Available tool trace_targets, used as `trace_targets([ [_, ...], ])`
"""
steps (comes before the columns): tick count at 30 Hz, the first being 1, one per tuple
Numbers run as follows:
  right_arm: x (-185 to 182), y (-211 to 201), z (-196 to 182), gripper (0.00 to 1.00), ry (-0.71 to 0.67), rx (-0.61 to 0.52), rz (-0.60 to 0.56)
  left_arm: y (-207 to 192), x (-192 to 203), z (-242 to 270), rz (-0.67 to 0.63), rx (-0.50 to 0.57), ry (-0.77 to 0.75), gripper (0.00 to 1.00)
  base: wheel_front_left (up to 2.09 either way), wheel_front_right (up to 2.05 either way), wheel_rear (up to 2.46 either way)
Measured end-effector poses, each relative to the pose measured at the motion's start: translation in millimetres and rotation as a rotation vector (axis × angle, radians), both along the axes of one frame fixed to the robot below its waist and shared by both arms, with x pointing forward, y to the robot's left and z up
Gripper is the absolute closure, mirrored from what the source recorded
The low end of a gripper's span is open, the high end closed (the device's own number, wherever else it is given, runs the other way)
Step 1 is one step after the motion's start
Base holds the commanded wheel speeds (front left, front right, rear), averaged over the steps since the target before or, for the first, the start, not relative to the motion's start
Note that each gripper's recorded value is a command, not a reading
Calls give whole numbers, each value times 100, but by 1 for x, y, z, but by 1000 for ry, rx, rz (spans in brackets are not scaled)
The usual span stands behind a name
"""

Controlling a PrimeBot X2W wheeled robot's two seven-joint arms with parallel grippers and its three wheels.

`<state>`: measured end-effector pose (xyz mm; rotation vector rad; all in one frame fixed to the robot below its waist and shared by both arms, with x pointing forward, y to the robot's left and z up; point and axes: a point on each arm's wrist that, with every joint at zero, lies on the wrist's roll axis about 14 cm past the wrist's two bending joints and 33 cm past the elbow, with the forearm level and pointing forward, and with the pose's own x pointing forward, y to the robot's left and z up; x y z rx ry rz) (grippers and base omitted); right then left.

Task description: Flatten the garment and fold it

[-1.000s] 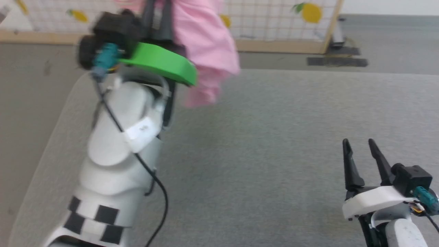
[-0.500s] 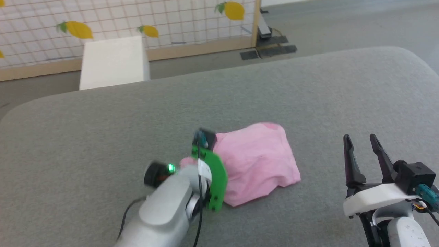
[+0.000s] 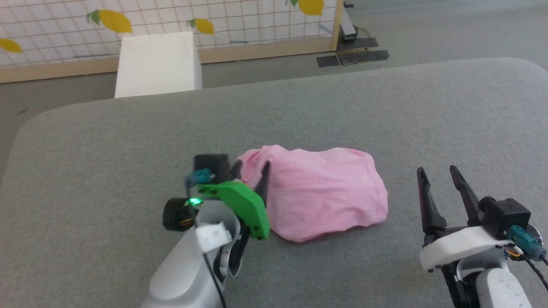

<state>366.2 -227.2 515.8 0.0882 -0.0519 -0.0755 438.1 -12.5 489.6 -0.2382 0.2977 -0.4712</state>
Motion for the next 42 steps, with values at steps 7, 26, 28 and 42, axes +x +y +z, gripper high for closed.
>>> trace_targets([
  [7, 19, 15, -23, 0, 154, 3, 56, 75, -7, 39, 267, -98, -296, 0, 0, 0, 0],
  [26, 53, 65, -108, 100, 681, 195, 214, 174, -20, 39, 545, -3, -381, 0, 0, 0, 0],
  [28, 54, 67, -103, 100, 667, 211, 222, 177, -20, 40, 551, -2, -385, 0, 0, 0, 0],
  [42, 36, 30, -84, 0, 561, 438, 121, 167, -22, 50, 522, -21, -410, 0, 0, 0, 0],
])
